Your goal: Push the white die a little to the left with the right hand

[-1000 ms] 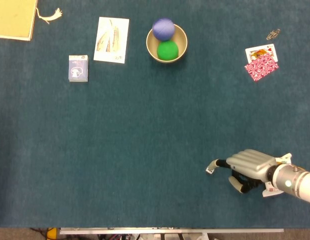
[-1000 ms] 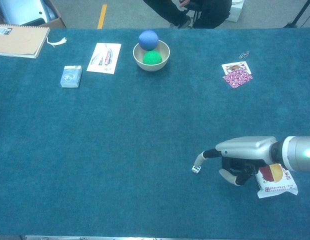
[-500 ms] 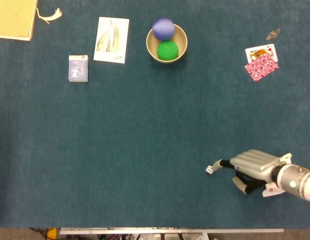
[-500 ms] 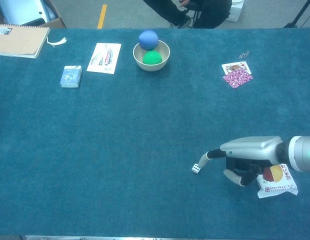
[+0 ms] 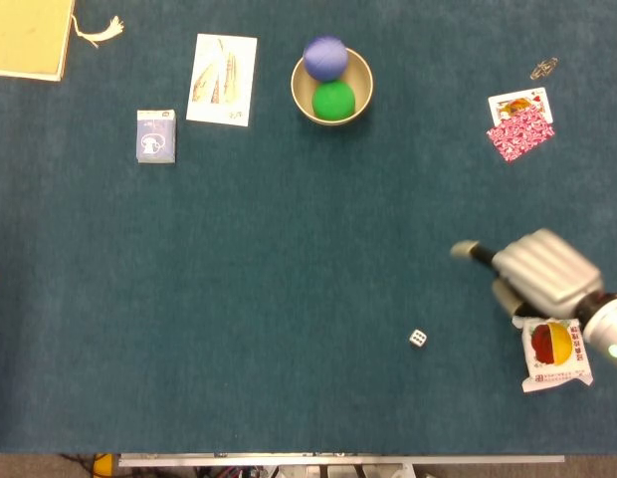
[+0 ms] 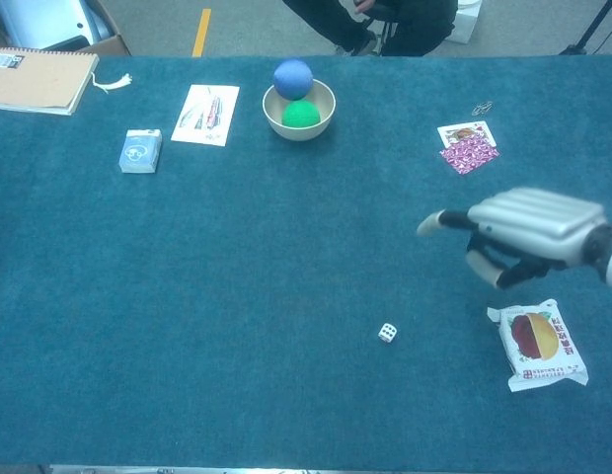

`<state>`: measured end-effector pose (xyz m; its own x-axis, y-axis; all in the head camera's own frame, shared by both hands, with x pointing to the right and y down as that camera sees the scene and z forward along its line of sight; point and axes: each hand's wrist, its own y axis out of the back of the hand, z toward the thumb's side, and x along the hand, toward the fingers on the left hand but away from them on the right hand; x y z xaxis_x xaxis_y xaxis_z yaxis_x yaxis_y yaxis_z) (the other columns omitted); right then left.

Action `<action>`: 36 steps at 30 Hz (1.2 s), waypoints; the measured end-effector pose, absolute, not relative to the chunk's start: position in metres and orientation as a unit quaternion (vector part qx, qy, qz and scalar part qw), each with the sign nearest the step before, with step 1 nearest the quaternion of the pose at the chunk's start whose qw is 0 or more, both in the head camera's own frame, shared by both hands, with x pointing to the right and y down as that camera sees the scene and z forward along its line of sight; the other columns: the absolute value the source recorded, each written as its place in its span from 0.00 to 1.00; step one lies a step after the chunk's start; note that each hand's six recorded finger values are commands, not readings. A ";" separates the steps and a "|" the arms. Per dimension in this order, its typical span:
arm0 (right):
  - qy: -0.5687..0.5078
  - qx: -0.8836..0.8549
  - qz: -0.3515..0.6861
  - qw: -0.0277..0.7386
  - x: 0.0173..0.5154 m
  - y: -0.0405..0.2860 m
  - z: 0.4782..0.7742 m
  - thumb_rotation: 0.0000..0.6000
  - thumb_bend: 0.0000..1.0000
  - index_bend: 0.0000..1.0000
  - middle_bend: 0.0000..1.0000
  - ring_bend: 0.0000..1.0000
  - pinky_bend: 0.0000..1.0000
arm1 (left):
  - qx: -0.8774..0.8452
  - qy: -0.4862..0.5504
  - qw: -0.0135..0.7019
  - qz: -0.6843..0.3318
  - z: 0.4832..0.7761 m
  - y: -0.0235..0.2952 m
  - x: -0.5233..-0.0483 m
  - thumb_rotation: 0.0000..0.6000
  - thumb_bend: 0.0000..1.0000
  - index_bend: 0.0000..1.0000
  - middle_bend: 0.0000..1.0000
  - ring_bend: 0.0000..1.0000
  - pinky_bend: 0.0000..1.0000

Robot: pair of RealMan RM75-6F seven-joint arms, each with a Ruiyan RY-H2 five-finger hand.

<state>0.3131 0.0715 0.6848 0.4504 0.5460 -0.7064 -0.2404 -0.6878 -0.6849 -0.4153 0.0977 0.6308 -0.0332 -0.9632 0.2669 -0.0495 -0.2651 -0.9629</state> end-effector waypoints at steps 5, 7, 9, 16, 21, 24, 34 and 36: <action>-0.143 -0.704 0.520 0.462 0.329 0.056 0.667 1.00 0.61 0.20 0.73 0.79 1.00 | -0.566 0.450 0.408 -0.557 0.631 0.097 -0.414 1.00 0.02 0.40 0.17 0.08 0.29; -0.154 -0.685 0.521 0.485 0.335 0.053 0.659 1.00 0.61 0.23 0.70 0.76 1.00 | -0.568 0.449 0.409 -0.555 0.632 0.096 -0.413 1.00 0.02 0.39 0.17 0.09 0.29; -0.165 -0.661 0.526 0.509 0.343 0.051 0.650 1.00 0.61 0.31 0.66 0.70 0.90 | -0.571 0.448 0.409 -0.553 0.633 0.096 -0.412 1.00 0.02 0.38 0.17 0.09 0.29; -0.186 -0.597 0.555 0.549 0.372 0.057 0.619 1.00 0.61 0.43 0.56 0.49 0.47 | -0.582 0.439 0.413 -0.547 0.642 0.090 -0.406 1.00 0.02 0.37 0.18 0.09 0.29; -0.203 -0.553 0.564 0.579 0.388 0.068 0.601 1.00 0.61 0.43 0.50 0.41 0.39 | -0.594 0.430 0.412 -0.541 0.652 0.084 -0.400 1.00 0.02 0.36 0.18 0.09 0.29; -0.214 -0.526 0.566 0.597 0.398 0.078 0.590 1.00 0.61 0.44 0.48 0.39 0.38 | -0.602 0.425 0.410 -0.538 0.658 0.080 -0.396 1.00 0.02 0.36 0.18 0.09 0.29; -0.266 -0.464 0.563 0.630 0.427 0.110 0.560 1.00 0.60 0.46 0.48 0.38 0.37 | -0.620 0.421 0.417 -0.515 0.661 0.073 -0.384 1.00 0.02 0.36 0.19 0.09 0.29; -0.280 -0.450 0.563 0.634 0.433 0.115 0.553 1.00 0.60 0.46 0.48 0.38 0.37 | -0.620 0.422 0.421 -0.510 0.659 0.073 -0.382 1.00 0.02 0.36 0.19 0.09 0.29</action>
<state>0.4330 0.1149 0.5530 0.2096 0.9660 -0.1512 -0.4624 -0.0384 -0.8859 -0.3820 0.0734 0.6591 0.1239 -0.9530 0.2764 -0.0942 -0.2886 -0.9528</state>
